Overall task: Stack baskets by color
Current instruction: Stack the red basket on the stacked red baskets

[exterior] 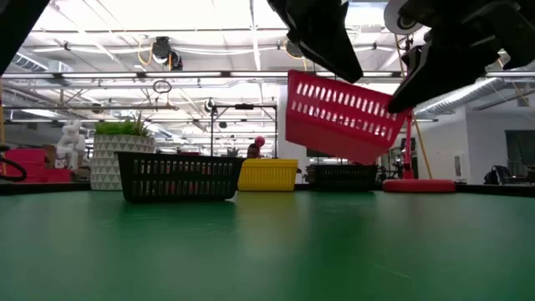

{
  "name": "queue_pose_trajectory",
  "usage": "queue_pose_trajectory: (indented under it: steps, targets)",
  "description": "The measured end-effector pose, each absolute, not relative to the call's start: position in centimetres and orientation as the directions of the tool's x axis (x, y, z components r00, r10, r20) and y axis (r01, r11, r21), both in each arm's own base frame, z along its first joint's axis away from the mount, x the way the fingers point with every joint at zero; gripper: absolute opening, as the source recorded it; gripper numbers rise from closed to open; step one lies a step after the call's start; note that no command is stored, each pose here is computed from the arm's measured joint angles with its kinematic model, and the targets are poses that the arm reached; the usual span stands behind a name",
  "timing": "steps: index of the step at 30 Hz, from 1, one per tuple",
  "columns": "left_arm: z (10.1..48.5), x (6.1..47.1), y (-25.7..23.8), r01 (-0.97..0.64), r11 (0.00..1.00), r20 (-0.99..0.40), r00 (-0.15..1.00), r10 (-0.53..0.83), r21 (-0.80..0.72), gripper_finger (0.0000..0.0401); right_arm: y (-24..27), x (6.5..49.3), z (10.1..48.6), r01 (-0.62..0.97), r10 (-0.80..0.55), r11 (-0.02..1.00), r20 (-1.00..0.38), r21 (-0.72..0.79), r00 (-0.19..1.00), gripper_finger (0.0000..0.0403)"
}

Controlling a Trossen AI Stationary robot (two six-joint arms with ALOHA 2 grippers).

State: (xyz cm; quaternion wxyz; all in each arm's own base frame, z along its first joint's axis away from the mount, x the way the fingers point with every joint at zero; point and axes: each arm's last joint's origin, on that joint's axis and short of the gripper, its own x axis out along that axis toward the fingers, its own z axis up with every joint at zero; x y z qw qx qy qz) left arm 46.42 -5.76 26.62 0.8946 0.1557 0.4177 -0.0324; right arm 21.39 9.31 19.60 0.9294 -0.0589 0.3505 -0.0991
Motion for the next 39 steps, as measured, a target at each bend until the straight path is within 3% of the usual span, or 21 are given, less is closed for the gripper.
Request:
queue_pose_trajectory:
  steps: [18,33,39]
  targets:
    - [24.4,46.4,-5.8,0.195,0.959,-0.831,0.552,0.067,0.207,0.0176,9.2,22.2,19.3,0.13,-0.219,0.974,-0.629,-0.186,0.746,0.0006]
    - [24.3,46.4,-5.8,0.227,0.95,-0.834,0.549,0.057,0.215,0.0012,9.2,22.2,19.3,0.134,-0.224,0.973,-0.626,-0.188,0.747,0.0006]
    - [24.3,46.4,-5.8,0.232,0.948,-0.834,0.549,0.058,0.219,0.0018,9.2,22.2,19.3,0.136,-0.227,0.972,-0.624,-0.19,0.748,0.002]
